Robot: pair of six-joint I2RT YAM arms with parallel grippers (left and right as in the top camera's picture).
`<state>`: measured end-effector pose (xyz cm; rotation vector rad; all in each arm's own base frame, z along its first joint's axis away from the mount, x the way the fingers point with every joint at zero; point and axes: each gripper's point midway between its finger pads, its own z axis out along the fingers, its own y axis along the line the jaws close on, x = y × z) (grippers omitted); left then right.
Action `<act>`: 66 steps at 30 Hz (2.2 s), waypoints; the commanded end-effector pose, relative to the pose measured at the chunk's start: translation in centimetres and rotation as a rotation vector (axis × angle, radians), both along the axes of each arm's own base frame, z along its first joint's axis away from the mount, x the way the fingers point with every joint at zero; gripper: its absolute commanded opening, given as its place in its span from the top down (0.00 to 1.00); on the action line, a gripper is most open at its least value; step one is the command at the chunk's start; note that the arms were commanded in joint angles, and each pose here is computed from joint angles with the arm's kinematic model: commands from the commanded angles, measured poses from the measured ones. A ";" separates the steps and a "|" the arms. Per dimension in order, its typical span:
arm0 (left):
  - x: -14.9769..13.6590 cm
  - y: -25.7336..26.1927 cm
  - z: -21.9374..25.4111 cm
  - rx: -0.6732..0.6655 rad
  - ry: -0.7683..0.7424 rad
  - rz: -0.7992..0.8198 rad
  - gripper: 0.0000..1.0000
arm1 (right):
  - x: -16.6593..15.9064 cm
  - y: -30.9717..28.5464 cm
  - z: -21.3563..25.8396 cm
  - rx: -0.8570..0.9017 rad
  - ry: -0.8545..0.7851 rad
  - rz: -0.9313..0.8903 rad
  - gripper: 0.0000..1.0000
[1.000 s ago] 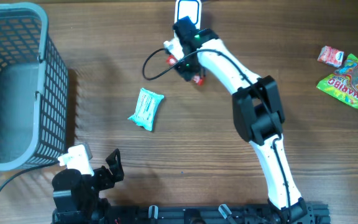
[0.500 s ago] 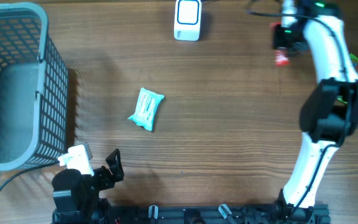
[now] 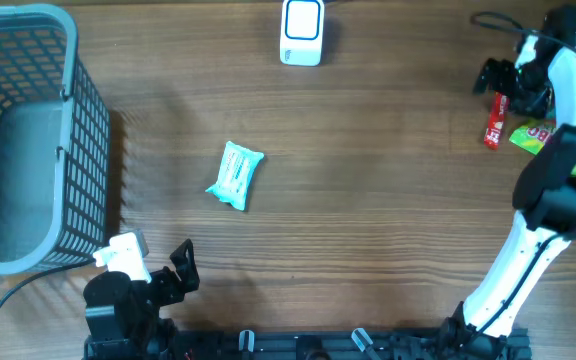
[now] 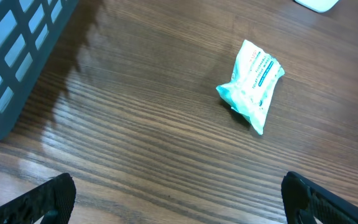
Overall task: Scan the item barcode
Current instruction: 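Carry the Nescafe stick to the right edge and release it, then reach the right gripper to the teal wipes pack and grasp it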
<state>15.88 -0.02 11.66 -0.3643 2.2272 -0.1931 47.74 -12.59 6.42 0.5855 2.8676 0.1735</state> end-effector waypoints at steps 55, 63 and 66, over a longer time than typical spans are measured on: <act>0.0 -0.2 0.1 -0.016 -0.008 -0.002 0.00 | -13.9 47.1 -7.6 -0.105 0.146 0.191 0.25; 0.0 -0.2 0.1 -0.016 -0.008 -0.001 0.00 | -12.2 36.5 -4.8 -0.306 0.258 0.109 0.28; 0.0 -0.2 0.1 -0.016 -0.008 -0.001 0.00 | -10.8 35.1 -3.7 -0.289 0.244 0.122 0.21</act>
